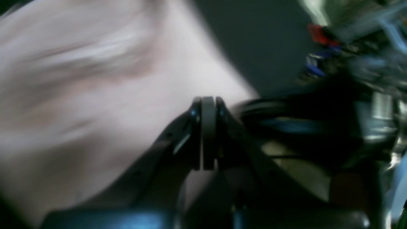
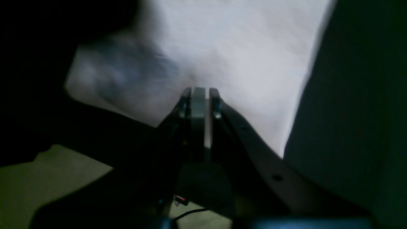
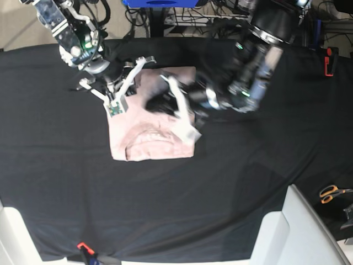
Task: Fold the T-shirt properly
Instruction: 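Grasp the collar edge of the folded shirt with both grippers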
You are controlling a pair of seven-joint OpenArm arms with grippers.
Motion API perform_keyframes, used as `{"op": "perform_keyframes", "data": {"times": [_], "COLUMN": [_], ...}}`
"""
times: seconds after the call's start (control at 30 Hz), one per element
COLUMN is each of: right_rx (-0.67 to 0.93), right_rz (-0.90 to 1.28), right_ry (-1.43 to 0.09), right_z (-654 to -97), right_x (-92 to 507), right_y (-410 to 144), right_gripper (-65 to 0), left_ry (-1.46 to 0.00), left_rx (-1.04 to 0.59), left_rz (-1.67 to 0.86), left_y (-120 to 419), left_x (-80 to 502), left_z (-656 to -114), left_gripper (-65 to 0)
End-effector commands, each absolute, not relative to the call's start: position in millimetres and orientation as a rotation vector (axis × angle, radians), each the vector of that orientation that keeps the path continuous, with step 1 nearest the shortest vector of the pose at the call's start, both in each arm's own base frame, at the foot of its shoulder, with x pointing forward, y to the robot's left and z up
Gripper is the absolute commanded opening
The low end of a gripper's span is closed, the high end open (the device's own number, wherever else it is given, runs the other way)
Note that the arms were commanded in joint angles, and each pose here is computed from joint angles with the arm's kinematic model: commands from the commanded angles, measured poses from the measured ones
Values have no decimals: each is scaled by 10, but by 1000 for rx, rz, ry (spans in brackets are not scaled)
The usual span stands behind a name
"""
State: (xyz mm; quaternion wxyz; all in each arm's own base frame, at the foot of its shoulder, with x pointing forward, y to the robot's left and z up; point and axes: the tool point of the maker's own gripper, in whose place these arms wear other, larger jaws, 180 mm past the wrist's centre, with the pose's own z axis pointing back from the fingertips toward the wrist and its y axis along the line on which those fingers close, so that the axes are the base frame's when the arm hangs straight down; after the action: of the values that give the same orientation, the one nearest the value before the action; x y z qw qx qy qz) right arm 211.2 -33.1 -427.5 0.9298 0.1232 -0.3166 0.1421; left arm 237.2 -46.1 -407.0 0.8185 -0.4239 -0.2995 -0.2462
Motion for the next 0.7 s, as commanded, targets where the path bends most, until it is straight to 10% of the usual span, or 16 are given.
{"op": "perform_keyframes", "data": {"times": [0.0,0.67], "right_rx": [244,121], "right_rz": [293,234], "right_ry": [-683,-615], "right_z": [-4218,-4859], "right_x": [2208,2136], "right_y": [-358,-837], "right_gripper": [-624,-621], "left_ry": [-660,-468], "left_rx": [-895,-771], "left_rz": [-541,-532], "left_y": [-463,-200], "left_x": [2371,1975], "left_z": [-4052,-4785], "left_gripper": [-650,-650]}}
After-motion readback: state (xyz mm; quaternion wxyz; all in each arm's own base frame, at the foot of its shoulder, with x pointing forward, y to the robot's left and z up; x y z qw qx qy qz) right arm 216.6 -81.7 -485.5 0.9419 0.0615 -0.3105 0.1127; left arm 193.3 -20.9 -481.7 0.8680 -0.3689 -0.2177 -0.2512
